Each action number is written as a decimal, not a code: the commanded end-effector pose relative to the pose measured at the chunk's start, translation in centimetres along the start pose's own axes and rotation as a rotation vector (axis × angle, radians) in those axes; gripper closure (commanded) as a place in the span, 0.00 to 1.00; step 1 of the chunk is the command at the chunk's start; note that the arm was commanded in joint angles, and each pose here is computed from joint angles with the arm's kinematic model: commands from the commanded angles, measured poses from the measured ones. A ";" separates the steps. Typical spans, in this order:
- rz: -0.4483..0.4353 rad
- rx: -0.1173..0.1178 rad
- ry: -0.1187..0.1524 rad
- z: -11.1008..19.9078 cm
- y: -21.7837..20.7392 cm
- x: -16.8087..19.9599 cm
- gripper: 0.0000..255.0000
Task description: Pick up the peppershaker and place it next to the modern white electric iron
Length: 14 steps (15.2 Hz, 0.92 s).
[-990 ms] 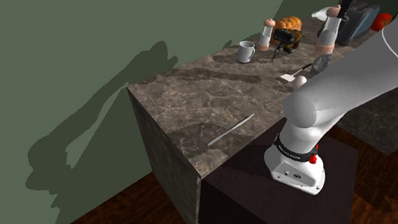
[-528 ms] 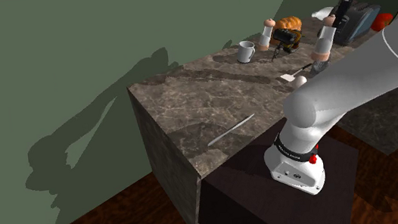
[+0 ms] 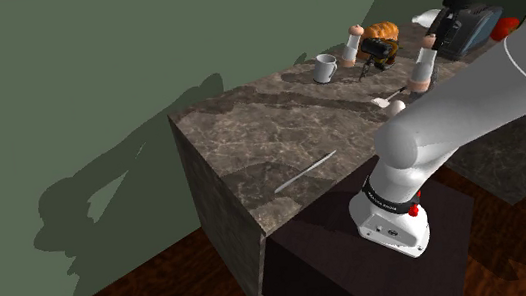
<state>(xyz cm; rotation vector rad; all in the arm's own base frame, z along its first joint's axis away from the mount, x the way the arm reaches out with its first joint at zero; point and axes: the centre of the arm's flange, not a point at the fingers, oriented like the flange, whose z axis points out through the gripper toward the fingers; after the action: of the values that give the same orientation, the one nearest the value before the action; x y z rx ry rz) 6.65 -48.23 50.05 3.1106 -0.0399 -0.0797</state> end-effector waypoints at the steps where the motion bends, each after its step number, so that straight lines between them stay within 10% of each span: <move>1: 0.000 -0.001 0.000 1.0 -0.1 0.0 1.00; 14: 0.000 -0.001 0.000 7.8 -0.3 0.4 1.00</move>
<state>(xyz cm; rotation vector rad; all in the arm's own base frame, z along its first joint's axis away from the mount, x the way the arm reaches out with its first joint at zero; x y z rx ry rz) 6.58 -48.09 42.80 3.1106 -0.0394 -0.0794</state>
